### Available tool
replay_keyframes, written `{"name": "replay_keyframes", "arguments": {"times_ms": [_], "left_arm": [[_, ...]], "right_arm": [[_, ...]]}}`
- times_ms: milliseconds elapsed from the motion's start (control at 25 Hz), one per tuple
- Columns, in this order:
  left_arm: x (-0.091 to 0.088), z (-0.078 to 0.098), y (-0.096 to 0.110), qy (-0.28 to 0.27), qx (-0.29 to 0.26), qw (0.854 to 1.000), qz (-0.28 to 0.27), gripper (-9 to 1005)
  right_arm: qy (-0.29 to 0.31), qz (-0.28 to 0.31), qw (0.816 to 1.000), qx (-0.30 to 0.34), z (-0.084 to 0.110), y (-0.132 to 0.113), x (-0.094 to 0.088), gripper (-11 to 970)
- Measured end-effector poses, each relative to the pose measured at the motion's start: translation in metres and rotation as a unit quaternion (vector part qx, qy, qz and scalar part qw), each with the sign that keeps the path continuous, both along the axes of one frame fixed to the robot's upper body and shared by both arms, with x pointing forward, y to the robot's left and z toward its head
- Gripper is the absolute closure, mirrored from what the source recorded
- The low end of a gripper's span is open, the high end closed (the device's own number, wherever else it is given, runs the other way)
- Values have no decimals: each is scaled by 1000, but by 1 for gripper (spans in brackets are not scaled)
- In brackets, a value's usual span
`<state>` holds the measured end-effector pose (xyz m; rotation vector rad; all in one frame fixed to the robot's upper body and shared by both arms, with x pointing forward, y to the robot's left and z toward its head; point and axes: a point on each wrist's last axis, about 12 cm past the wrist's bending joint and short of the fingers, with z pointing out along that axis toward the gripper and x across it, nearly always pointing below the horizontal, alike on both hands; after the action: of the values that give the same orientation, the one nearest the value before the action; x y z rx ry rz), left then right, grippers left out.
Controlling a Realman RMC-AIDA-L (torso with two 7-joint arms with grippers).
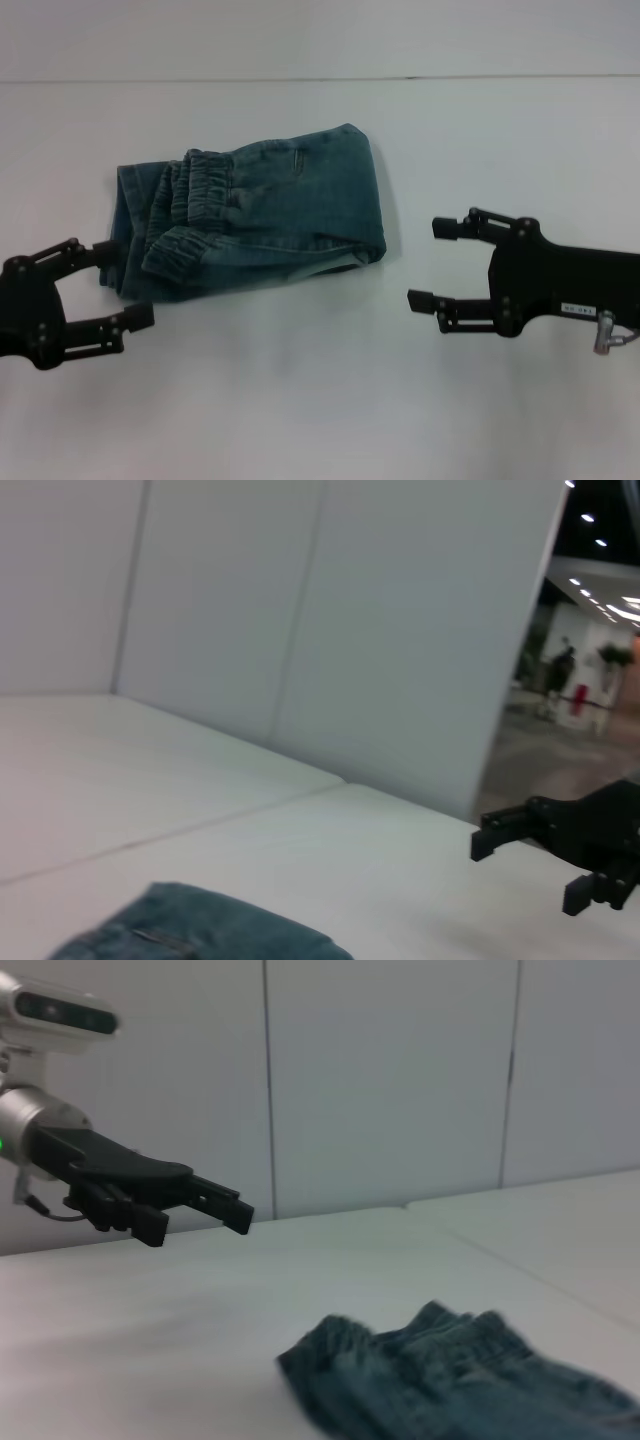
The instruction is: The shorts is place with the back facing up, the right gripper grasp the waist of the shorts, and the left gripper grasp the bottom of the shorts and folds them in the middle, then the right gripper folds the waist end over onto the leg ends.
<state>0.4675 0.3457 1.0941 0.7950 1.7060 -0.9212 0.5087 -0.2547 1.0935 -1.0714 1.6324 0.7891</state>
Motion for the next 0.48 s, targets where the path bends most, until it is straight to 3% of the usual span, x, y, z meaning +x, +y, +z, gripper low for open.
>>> {"name": "replay_keyframes", "arguments": {"times_ms": [480], "left_arm": [[1,-5,-7,8,4,1000,-13,75]], "right_arm": [[-11,-13,1000,3,-14,-11,-6,38]]}}
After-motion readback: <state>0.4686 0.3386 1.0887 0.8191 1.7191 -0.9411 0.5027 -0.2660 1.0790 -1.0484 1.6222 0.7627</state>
